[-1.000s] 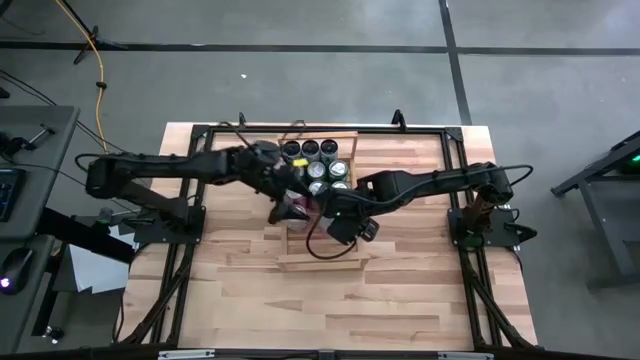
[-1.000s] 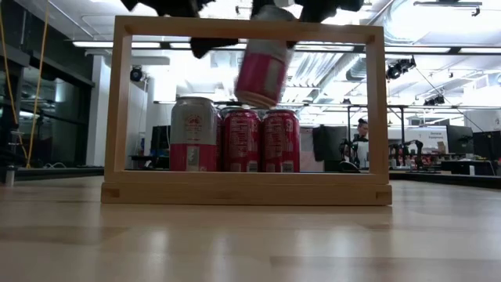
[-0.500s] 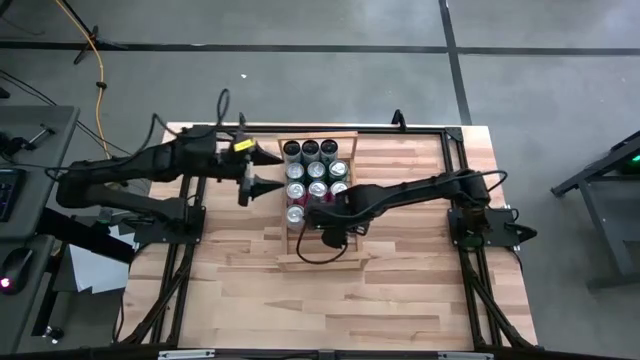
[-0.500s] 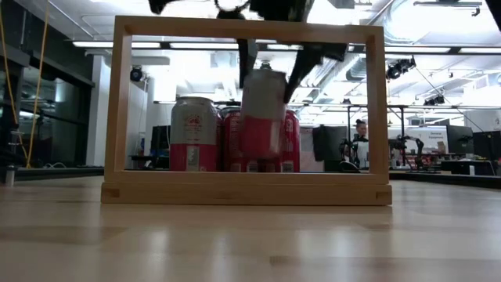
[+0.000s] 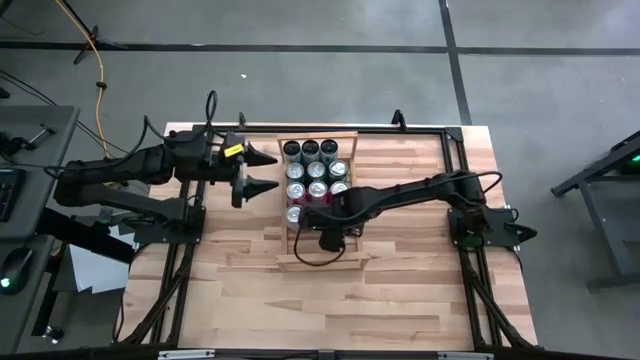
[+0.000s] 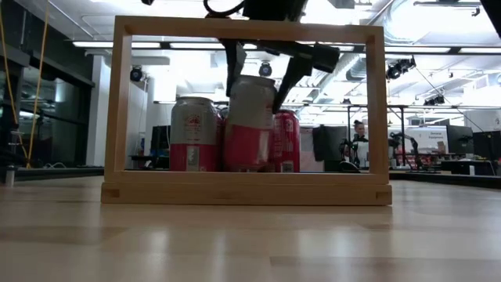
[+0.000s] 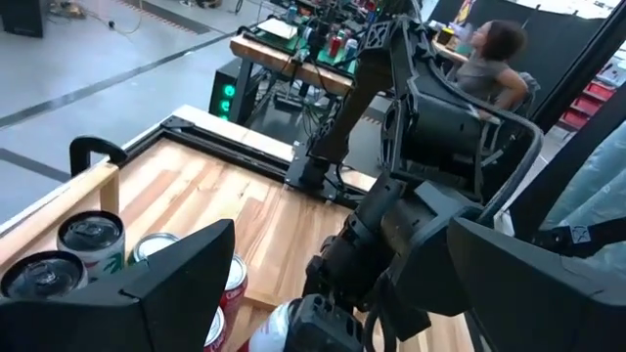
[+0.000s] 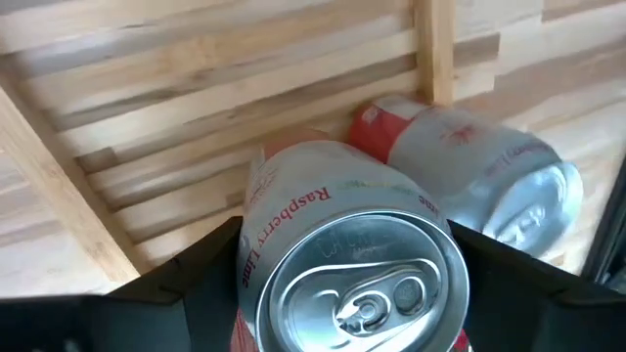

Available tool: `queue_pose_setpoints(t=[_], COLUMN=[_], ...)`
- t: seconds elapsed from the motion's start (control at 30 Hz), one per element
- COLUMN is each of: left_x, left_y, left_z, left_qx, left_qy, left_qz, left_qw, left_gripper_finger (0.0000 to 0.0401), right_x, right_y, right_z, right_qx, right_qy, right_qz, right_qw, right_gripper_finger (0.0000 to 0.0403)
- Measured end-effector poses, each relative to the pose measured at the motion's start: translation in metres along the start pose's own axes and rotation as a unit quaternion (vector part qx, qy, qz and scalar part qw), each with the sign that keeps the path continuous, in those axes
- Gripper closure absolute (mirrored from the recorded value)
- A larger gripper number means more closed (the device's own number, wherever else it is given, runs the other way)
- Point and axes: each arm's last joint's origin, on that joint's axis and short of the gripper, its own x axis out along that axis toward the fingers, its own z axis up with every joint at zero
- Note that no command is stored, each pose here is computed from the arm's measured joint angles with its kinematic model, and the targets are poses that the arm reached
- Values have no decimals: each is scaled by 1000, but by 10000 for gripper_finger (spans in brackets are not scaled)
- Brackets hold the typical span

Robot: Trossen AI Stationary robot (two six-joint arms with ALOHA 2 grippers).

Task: Place canned beverage on shelf
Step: Put the pink can on the shelf aligned with the other pink can

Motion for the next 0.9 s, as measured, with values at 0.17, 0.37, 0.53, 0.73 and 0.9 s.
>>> queue_pose_setpoints(t=[0.17,0.37,0.53,0.73,0.9], left_x=[1,2,2,2,2], left_y=[0,-1,-1,-1,-1], left_z=[-1,-2,-2,-2,-2], left_qx=[-13,-23,-25,-25,-25], left_qy=[2,5,5,5,5], left_qz=[-1,-3,-3,-3,-3], left_qw=[1000,1000,1000,1000,1000], left_gripper_finger=[39,39,39,39,39], right_x=[13,22,23,23,23], right_y=[1,0,-2,-5,-5], right_z=[-1,1,0,-5,-7], right_qx=[-13,-15,-2,37,41], right_qy=[0,-1,-7,0,12], right_qz=[22,23,14,8,6], right_qw=[1000,1000,1000,999,999], right_gripper_finger=[121,121,105,50,42])
